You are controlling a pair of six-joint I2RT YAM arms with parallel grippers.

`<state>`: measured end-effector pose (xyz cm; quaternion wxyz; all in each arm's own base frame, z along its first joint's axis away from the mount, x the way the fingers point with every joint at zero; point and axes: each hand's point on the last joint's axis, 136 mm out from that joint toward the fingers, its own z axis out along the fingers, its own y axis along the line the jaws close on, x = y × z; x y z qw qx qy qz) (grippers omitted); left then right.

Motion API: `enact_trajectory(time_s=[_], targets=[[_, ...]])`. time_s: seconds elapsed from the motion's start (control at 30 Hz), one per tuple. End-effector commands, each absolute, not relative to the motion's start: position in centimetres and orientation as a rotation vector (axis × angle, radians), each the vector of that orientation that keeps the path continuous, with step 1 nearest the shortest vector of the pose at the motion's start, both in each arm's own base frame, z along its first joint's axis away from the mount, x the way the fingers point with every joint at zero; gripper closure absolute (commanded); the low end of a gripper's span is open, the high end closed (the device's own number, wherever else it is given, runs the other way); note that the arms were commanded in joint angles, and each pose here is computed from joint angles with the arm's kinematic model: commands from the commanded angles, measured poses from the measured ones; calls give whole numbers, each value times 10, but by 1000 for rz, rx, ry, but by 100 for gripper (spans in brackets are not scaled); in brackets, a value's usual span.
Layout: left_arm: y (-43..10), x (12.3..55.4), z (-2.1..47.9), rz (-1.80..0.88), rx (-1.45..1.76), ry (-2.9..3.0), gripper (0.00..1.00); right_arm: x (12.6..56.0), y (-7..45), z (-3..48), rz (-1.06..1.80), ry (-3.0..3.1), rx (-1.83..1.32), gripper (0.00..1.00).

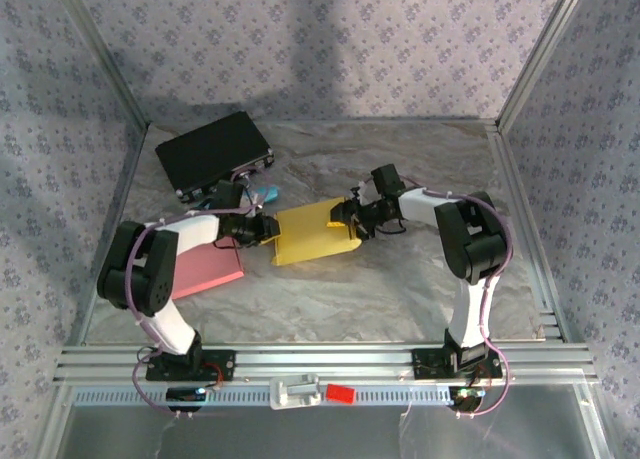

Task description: Fold the paper box

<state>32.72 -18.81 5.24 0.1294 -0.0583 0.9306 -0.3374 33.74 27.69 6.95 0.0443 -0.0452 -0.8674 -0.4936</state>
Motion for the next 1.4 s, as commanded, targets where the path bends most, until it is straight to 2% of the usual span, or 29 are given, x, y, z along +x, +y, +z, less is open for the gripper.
enact_trajectory(time_s=[0.0, 0.1, 0.23, 0.37, 0.47, 0.6, 0.63, 0.73, 0.83, 1.07, 1.23, 1.37], targets=[[-179, 342, 99, -805, -83, 2608, 71, 339, 272, 66, -1457, -2486, -372, 44], [-186, 342, 128, -635, 100, 2534, 68, 346, 271, 77, -1440, -2442, -420, 48], [-200, 333, 154, -542, 331, 2393, 68, 350, 263, 86, -1428, -2394, -508, 52], [-234, 295, 177, -491, 790, 2137, 67, 346, 249, 89, -1353, -2310, -633, 58], [-254, 264, 180, -416, 1116, 1980, 63, 341, 241, 94, -1310, -2256, -693, 59], [-268, 239, 168, -375, 1371, 1897, 59, 332, 233, 100, -1260, -2198, -754, 60], [-272, 234, 166, -365, 1425, 1861, 49, 330, 232, 101, -1251, -2185, -765, 60], [-279, 235, 160, -267, 1490, 1777, 43, 324, 229, 103, -1223, -2148, -795, 60], [-280, 251, 156, -154, 1486, 1781, 42, 317, 228, 106, -1204, -2112, -804, 60], [-296, 260, 143, -96, 1571, 1751, 42, 304, 224, 111, -1162, -2079, -838, 60], [-303, 269, 142, -68, 1576, 1742, 43, 291, 223, 108, -1120, -2033, -854, 63], [-307, 269, 137, -71, 1597, 1757, 49, 283, 224, 110, -1113, -1998, -867, 62]])
